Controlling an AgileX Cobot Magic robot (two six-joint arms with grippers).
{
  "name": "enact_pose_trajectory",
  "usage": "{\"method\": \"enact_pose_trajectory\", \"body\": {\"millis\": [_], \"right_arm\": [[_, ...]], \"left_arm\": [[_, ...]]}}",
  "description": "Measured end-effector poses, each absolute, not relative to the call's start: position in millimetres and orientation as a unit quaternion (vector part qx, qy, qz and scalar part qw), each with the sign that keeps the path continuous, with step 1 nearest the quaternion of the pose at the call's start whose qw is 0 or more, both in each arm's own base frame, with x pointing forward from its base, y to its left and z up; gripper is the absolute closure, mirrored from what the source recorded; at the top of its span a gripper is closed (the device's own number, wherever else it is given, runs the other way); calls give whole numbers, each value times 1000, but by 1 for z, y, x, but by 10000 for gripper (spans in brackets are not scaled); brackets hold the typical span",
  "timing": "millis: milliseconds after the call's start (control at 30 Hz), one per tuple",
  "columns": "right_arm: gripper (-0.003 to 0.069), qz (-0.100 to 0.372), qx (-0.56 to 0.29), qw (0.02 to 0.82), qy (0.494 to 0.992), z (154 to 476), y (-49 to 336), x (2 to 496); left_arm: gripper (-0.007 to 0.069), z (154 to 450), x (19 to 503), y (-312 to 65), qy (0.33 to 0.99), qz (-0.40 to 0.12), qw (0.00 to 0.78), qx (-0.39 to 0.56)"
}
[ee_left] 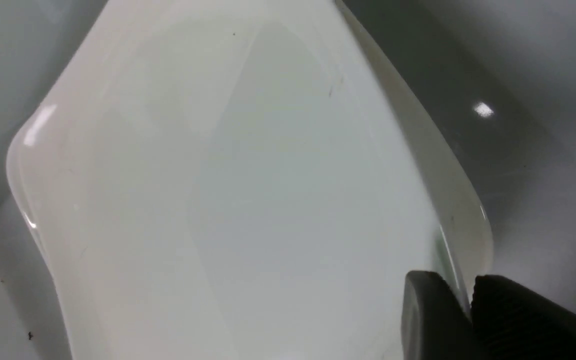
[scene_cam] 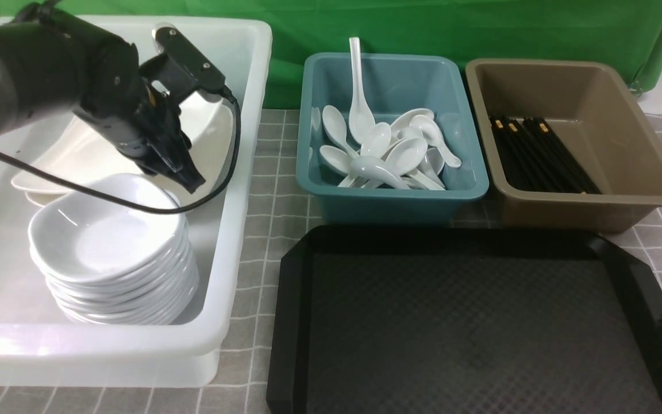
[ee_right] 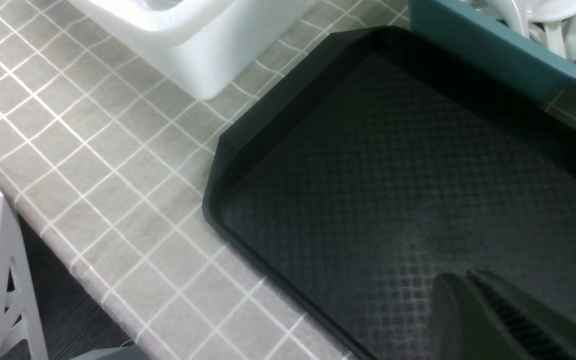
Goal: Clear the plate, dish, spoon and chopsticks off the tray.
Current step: Use the left arm to put the plate into the large storage box on the left
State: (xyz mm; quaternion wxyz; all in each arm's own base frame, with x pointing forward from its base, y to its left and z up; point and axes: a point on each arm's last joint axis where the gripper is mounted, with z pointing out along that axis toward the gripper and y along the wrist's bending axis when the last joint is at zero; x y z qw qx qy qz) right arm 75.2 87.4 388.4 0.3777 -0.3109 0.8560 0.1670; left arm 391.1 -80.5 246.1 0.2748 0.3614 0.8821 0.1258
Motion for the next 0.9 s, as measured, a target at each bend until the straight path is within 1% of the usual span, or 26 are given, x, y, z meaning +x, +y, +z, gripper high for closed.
{"method": "enact_pose_trajectory", "body": {"millis": [133,233,367,400,433,567,667,733,800,867,900], "right_arm": [[620,172,-321,372,854,388,88,74],[620,176,-327,368,852,388,89,72],[620,180,-329,365,852,387,90,72],[620,180,-330,364,852,387,90,71],[620,181,-330,364,852,387,90,71],[620,183,-329,362,852,387,90,71],[617,182,-331,361,852,387,90,71],[614,178,-338,360,851,387,90,71],[611,175,-342,360,850,387,90,71],[608,175,-342,360,850,387,89,71],[607,175,-342,360,850,387,89,71]], "left_arm": [[508,239,393,-82,887,116,268,357],[470,233,394,-84,893,103,265,350],[354,232,396,-85,892,100,270,349],[310,232,396,-85,891,100,273,349],[287,232,396,-86,891,100,274,349],[144,233,397,-86,890,100,276,348],[85,238,395,-86,890,99,280,347],[73,249,391,-87,885,101,292,349],[90,275,380,-91,876,100,322,345],[153,305,364,-95,871,87,357,325],[197,320,356,-96,869,78,377,311]]}}
